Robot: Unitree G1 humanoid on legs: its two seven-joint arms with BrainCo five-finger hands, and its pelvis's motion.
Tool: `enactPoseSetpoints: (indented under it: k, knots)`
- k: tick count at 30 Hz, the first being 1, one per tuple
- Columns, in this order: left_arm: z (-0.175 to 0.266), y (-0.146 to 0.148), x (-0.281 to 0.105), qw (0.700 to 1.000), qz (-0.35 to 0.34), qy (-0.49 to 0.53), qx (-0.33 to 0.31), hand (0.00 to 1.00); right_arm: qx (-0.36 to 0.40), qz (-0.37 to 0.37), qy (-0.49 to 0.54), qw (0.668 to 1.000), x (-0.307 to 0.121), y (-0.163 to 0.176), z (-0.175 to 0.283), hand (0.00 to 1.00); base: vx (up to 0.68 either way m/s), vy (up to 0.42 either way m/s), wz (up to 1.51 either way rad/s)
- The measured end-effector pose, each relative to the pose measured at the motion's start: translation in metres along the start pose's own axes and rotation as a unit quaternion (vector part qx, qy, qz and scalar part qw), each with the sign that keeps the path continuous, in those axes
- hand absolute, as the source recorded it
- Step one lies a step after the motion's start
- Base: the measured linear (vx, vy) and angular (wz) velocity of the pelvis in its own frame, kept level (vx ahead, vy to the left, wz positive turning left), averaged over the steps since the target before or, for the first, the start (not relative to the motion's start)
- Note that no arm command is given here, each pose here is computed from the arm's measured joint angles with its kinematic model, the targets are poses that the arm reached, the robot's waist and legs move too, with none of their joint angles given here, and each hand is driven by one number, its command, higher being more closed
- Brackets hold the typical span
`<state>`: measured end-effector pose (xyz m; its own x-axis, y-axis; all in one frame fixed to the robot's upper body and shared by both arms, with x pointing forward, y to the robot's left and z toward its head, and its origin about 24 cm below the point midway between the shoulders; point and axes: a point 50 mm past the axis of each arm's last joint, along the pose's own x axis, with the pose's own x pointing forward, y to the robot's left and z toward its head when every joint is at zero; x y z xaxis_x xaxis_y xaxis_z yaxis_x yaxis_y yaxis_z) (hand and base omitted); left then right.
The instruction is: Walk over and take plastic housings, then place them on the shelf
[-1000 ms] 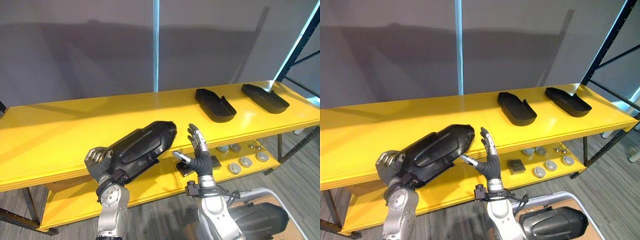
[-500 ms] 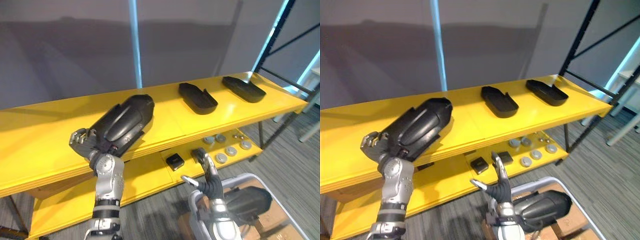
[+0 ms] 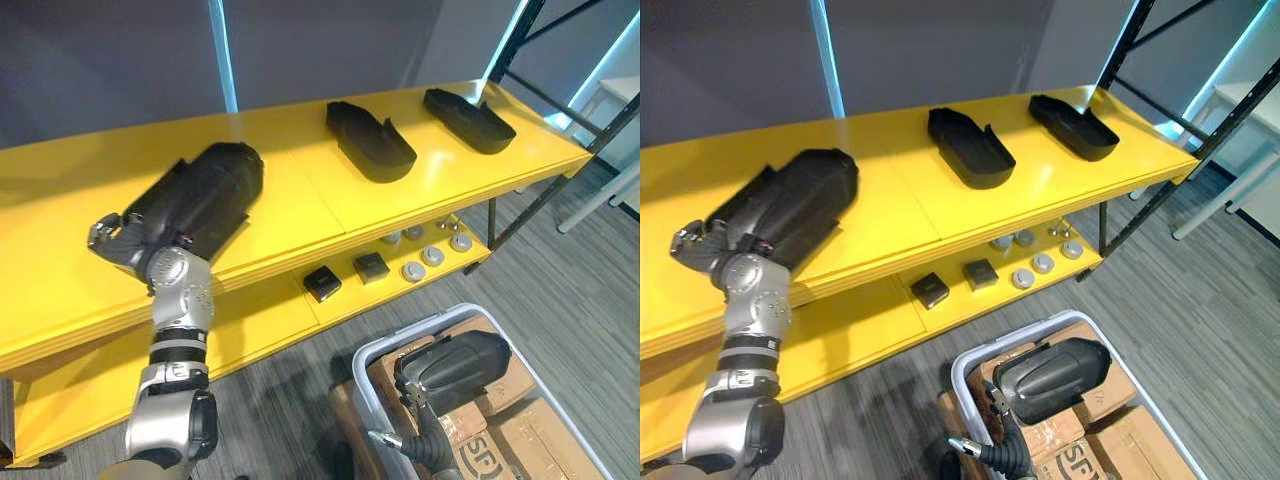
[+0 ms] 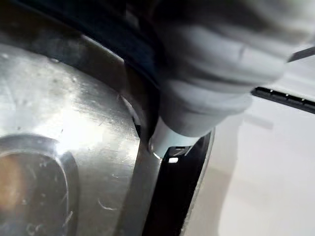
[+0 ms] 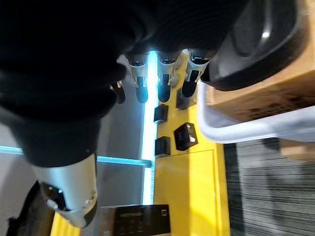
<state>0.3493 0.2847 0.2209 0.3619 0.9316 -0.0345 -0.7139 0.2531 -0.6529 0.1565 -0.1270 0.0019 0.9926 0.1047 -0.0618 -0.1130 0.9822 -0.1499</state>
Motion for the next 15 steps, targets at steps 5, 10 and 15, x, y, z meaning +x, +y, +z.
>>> enactPoseSetpoints:
  k: [5, 10, 15]
  knots:
    - [0.019, 0.006, 0.017, 0.998, 0.04, -0.012, -0.05, 0.0, 0.004, 0.005, 0.002, 1.0, 0.0, 0.003, -0.001, 0.0, 0.05, 0.026, -0.08]
    - [0.022, 0.007, 0.016, 0.996, 0.042, -0.015, -0.078, 0.0, 0.003, 0.009, 0.012, 1.0, 0.0, 0.005, -0.006, 0.0, 0.03, 0.011, -0.03]
    - [0.007, 0.005, -0.008, 0.998, -0.019, -0.023, -0.057, 0.0, 0.017, 0.015, 0.018, 1.0, 0.004, 0.009, -0.009, 0.0, -0.02, 0.014, 0.08]
